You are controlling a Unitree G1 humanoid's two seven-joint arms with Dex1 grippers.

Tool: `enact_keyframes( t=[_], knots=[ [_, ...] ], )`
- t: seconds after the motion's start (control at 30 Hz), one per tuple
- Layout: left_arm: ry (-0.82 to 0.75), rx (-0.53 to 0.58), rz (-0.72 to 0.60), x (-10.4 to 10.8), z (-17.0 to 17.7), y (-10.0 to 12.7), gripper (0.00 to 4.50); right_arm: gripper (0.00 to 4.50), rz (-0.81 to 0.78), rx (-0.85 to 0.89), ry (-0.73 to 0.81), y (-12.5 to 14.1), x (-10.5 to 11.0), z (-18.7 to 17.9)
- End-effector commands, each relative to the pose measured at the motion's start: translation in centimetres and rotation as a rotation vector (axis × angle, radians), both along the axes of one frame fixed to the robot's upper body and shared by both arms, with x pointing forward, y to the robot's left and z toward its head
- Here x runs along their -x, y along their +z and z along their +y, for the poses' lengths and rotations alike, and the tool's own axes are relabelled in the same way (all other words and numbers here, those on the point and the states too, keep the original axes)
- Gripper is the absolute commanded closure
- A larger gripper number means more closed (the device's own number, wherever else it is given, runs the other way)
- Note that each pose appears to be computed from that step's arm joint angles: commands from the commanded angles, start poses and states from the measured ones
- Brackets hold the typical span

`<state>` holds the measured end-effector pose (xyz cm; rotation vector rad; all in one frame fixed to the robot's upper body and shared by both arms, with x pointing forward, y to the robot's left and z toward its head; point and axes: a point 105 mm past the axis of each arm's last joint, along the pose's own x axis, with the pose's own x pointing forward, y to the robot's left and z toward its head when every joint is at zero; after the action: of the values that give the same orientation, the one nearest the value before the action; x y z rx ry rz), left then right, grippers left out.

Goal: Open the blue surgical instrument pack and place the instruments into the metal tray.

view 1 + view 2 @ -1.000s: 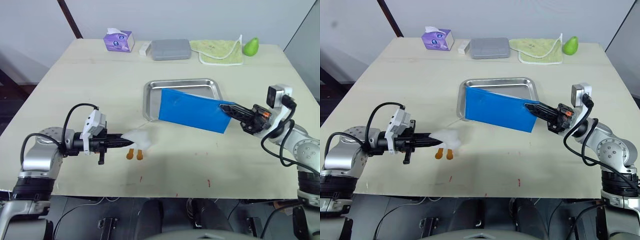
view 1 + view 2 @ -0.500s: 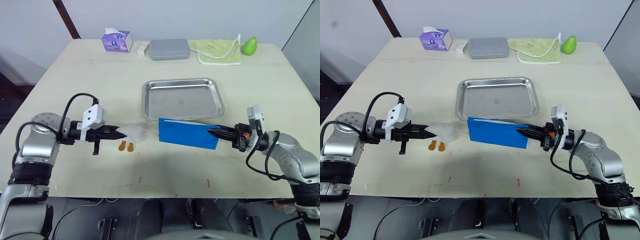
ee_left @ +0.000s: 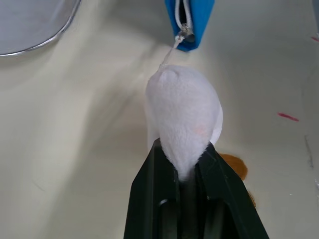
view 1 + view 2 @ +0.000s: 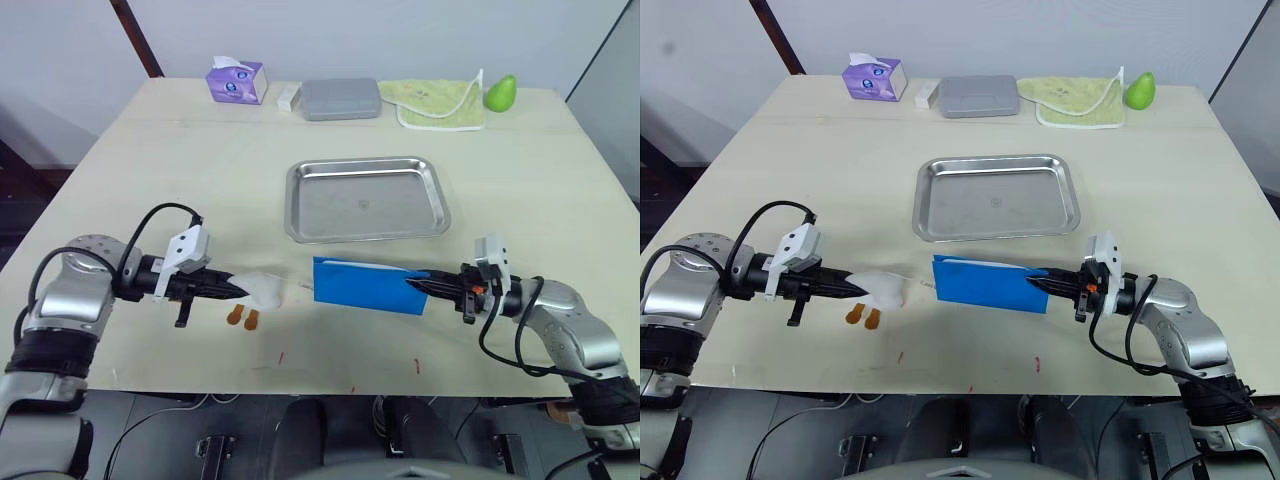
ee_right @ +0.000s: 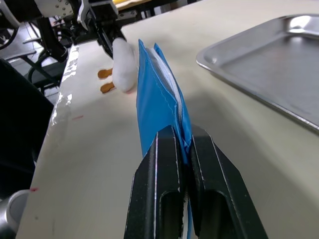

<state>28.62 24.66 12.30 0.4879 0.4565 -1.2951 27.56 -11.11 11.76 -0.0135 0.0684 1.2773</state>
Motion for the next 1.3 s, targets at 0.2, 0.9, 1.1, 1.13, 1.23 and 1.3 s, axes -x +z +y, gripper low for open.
enact_keyframes(
  t=[0.2, 0.9, 1.1, 1.13, 1.23, 1.3],
  knots=[
    [0.026, 0.076, 0.036, 1.7, 1.7, 1.0, 1.99, 4.5, -0.066, 0.051, 0.022, -0.1, 0.4, -0.5],
    [0.07, 0.385, -0.031, 1.3, -2.3, 4.8, 0.51, 4.5, -0.166, 0.125, 0.084, 0.5, 0.9, -0.3],
    [-0.008, 0.357, -0.027, 0.6, -3.7, 3.6, 1.97, 4.5, -0.168, 0.141, 0.091, 0.4, 1.1, -0.3],
    [-0.018, 0.349, -0.039, 0.4, -4.0, 3.4, 2.45, 4.5, -0.168, 0.142, 0.092, 0.4, 1.1, -0.3],
    [-0.066, 0.336, -0.065, -0.2, -5.3, 2.9, 3.27, 4.5, -0.167, 0.152, 0.096, 0.3, 1.1, -0.3],
    [-0.086, 0.334, -0.07, -0.6, -6.0, 2.7, 3.27, 4.5, -0.168, 0.154, 0.098, 0.3, 1.1, -0.2]
  ],
)
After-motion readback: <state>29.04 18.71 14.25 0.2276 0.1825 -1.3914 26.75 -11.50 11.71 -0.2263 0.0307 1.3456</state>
